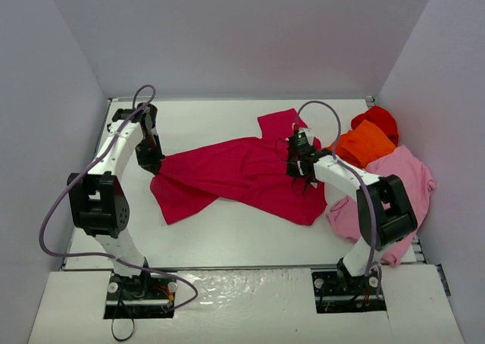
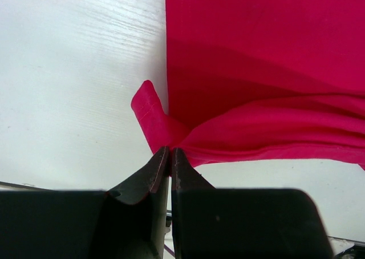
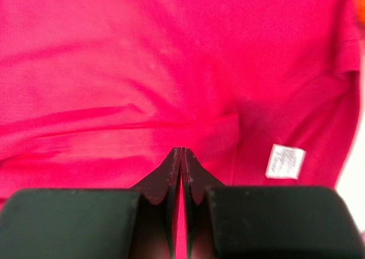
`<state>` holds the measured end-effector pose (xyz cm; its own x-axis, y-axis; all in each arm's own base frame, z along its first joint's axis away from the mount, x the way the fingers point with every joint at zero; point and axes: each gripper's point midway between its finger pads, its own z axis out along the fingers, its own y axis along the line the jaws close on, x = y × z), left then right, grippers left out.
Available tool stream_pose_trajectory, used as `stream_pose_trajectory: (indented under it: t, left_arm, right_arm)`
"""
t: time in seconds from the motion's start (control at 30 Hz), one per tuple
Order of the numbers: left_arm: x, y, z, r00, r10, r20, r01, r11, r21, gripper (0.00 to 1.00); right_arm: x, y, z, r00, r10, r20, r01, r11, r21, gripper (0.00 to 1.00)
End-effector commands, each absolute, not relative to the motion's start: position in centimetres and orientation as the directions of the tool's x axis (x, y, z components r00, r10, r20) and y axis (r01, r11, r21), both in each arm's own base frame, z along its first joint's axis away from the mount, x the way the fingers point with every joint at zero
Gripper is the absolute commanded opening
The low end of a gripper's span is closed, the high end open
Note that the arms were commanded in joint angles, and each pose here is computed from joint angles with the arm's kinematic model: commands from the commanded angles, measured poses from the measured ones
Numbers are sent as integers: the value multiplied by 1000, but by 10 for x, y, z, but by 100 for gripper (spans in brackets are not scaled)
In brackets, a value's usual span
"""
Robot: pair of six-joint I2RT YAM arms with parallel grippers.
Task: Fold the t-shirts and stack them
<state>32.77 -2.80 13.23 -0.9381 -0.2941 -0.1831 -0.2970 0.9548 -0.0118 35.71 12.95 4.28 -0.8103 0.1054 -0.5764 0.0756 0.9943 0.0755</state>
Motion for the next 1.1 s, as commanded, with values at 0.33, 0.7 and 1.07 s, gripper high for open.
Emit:
stream_pose_trajectory:
  t: [0.33, 0.7, 1.07]
  left_arm:
    - [328, -30, 161, -927, -269, -261, -261, 963, -64, 0]
    - [330, -31, 174, -924, -258, -281, -247, 966, -74, 0]
    - [327, -23, 175, -931, -226, -285, -227, 973, -31, 0]
  right_arm:
    - [289, 93, 41, -847, 176, -502, 189, 982, 25, 45]
    - [272, 79, -8, -901, 134, -412, 184, 979, -85, 0]
    - [286, 45, -1, -889, 147, -434, 252, 948, -196, 0]
